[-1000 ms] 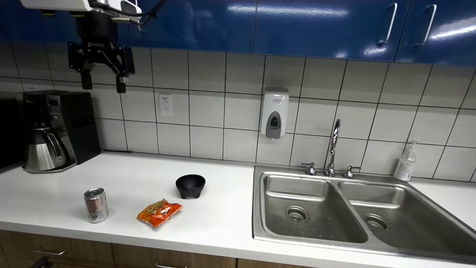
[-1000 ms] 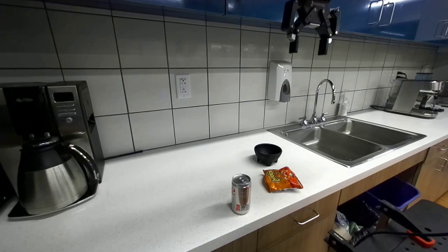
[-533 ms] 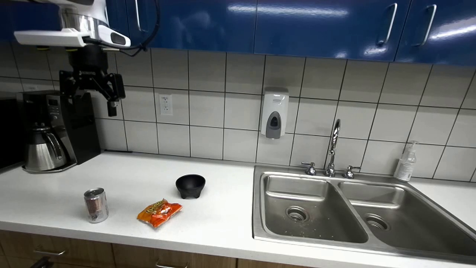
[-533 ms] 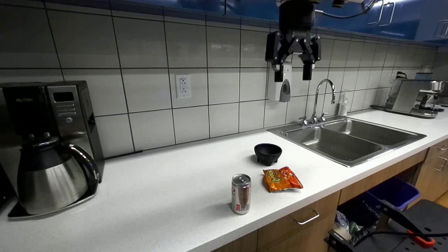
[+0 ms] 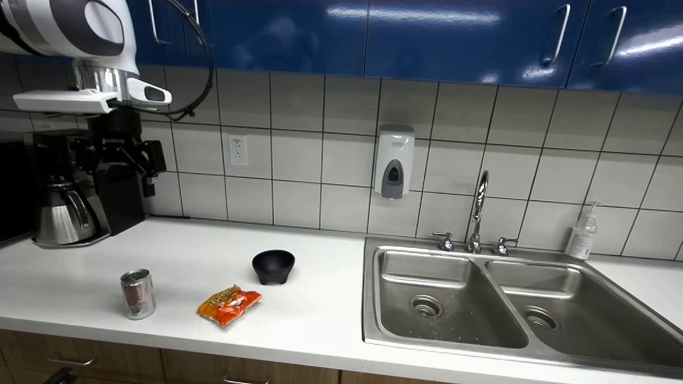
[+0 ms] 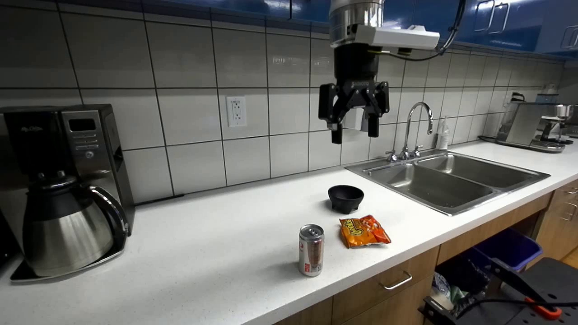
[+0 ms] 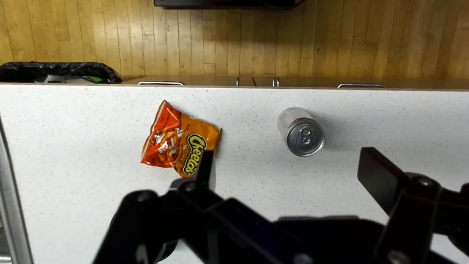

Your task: Put the grey can inside the black bowl

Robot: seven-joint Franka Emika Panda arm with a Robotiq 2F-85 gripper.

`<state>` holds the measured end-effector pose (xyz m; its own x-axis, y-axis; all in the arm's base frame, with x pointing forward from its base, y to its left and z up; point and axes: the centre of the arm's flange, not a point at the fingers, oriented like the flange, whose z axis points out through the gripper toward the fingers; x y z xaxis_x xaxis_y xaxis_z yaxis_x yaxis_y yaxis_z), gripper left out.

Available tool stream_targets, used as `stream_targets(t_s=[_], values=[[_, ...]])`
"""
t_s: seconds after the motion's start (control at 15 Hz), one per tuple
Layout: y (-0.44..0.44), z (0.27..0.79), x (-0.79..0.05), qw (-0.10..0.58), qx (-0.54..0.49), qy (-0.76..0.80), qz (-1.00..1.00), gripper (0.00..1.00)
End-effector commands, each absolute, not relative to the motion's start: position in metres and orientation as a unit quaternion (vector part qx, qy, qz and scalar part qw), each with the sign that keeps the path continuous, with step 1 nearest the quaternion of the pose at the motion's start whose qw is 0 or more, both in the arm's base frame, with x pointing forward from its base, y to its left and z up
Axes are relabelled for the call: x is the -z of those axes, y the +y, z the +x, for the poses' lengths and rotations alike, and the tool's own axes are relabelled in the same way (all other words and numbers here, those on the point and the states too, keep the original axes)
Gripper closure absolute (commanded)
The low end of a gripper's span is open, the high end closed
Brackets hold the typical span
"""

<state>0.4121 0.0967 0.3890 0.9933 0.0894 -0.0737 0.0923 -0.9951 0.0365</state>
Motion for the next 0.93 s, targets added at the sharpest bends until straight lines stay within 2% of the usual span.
stream_targets(t_s=[0.0, 0.87], values=[[0.113, 0.419, -0.364, 0.022, 0.031, 0.038, 0.999, 0.00], [0.140, 0.424, -0.265, 0.048, 0.049, 0.070, 0.995, 0.00]])
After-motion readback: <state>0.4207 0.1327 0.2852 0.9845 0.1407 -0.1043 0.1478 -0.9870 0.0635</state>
